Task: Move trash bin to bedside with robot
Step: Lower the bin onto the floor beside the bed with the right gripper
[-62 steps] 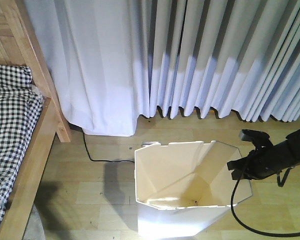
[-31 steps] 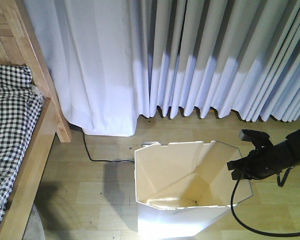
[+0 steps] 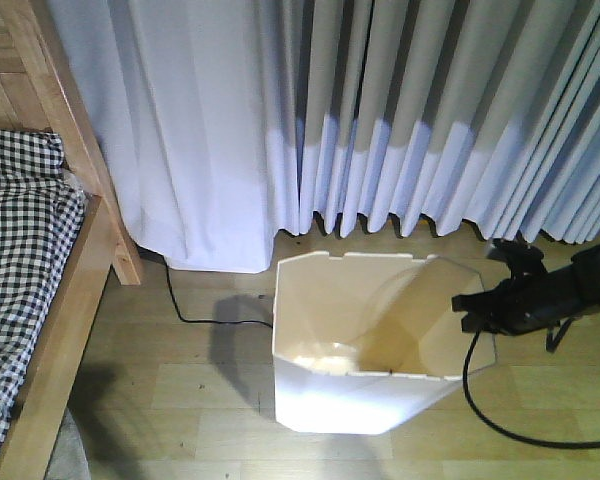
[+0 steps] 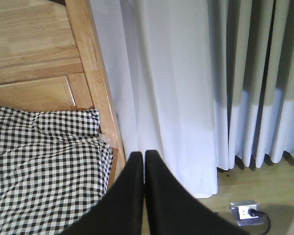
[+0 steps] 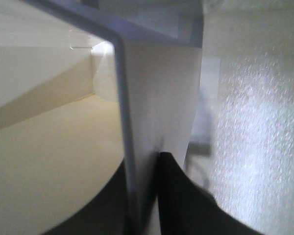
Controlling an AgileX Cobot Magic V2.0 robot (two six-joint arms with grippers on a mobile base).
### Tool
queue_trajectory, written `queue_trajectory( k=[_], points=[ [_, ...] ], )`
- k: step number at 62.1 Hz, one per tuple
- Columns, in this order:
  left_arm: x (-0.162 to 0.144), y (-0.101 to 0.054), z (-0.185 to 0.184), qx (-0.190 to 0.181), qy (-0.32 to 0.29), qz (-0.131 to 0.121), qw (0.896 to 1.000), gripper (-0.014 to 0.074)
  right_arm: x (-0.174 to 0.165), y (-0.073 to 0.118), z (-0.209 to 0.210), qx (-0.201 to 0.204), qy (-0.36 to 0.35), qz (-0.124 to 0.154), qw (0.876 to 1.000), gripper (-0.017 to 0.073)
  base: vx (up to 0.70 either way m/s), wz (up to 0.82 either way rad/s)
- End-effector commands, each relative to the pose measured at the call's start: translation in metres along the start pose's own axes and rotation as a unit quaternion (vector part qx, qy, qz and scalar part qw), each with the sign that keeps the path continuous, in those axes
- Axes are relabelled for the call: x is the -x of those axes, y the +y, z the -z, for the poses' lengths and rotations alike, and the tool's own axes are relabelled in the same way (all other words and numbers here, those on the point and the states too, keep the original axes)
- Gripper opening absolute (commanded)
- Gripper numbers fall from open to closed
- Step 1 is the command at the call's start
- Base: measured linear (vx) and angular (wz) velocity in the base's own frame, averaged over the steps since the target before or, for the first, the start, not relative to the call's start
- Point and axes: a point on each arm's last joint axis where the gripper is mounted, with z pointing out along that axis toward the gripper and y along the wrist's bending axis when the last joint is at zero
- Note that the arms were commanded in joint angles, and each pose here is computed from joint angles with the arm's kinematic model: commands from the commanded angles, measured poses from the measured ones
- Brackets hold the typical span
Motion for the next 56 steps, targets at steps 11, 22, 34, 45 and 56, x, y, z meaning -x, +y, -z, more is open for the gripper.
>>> queue_trajectory(
  k=[11, 22, 34, 45, 56],
  points=[
    [-0.002, -0.002, -0.002, -0.006, -0.027, 0.005, 1.0, -0.0006, 0.048, 0.002, -0.001, 0.049, -0.064, -0.01, 0.997, -0.0006, 0.0, 0.0],
    [-0.002, -0.002, -0.002, -0.006, -0.027, 0.005, 1.0, -0.0006, 0.047, -0.014, -0.038, 0.053, -0.044, -0.018, 0.997, -0.0006, 0.0, 0.0],
    [-0.002, -0.002, -0.002, -0.006, -0.027, 0.005, 1.0, -0.0006, 0.041, -0.032, -0.078, 0.054, -0.026, -0.017, 0.998, -0.0006, 0.0, 0.0],
    [-0.002, -0.002, -0.002, -0.006, -0.027, 0.005, 1.0, -0.0006, 0.041, -0.044, -0.106, 0.055, -0.023, -0.016, 0.998, -0.0006, 0.0, 0.0],
    [-0.002, -0.002, -0.002, -0.006, -0.027, 0.005, 1.0, -0.0006, 0.044, -0.053, -0.131, 0.068, -0.028, -0.014, 0.997, -0.0006, 0.0, 0.0]
  ],
)
